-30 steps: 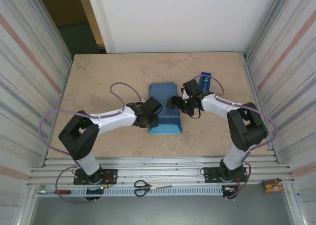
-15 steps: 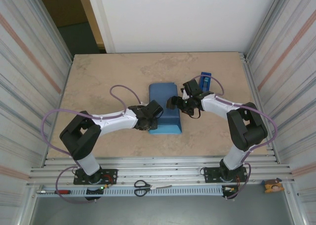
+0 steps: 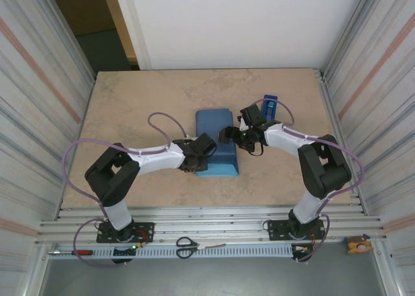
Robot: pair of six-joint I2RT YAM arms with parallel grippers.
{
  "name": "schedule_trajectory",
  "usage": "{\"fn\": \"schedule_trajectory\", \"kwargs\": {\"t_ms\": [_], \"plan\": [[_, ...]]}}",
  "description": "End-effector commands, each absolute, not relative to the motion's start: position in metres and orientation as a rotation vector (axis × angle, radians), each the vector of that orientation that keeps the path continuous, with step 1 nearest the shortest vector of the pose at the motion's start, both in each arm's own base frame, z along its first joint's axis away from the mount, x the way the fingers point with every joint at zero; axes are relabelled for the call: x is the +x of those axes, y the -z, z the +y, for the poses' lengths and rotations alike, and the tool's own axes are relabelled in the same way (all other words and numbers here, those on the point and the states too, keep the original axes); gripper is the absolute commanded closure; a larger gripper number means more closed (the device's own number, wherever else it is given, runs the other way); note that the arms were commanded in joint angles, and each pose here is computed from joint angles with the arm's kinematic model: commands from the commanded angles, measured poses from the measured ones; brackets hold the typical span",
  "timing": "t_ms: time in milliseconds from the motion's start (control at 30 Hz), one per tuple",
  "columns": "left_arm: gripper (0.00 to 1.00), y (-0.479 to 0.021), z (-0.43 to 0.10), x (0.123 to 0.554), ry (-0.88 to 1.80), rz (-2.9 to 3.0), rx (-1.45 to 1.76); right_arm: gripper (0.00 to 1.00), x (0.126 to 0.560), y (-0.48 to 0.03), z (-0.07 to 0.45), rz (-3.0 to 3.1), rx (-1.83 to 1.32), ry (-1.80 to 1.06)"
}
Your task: Wrap the gift box in paper
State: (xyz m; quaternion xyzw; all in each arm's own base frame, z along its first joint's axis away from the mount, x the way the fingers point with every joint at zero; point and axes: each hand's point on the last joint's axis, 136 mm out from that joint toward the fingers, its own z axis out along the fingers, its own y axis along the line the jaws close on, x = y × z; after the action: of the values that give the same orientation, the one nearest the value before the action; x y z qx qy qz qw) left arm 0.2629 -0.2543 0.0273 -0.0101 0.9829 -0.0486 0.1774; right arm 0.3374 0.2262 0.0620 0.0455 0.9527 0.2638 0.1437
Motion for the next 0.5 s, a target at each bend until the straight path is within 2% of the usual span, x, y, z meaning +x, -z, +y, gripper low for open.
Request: {"fn": "schedule_trajectory", "kwargs": {"t_ms": [0,100,467], "plan": [[0.7,-0.0339,-0.2564,0.2712,0.121,2.742,-0.056,0.08,0.3146,-0.0292,0.2035,2.881,0.134,-0.574],[0.75,-0.0338,-0.2581,0.2718,0.132,2.741,-0.063,0.07,0.3153,-0.0299,0.204,2.88,0.13,-0.578],[0.72,-0.0383,-0.2663,0.2781,0.179,2.723,-0.109,0.07,0.3154,-0.0301,0.2048,2.882,0.126,-0.579]]}}
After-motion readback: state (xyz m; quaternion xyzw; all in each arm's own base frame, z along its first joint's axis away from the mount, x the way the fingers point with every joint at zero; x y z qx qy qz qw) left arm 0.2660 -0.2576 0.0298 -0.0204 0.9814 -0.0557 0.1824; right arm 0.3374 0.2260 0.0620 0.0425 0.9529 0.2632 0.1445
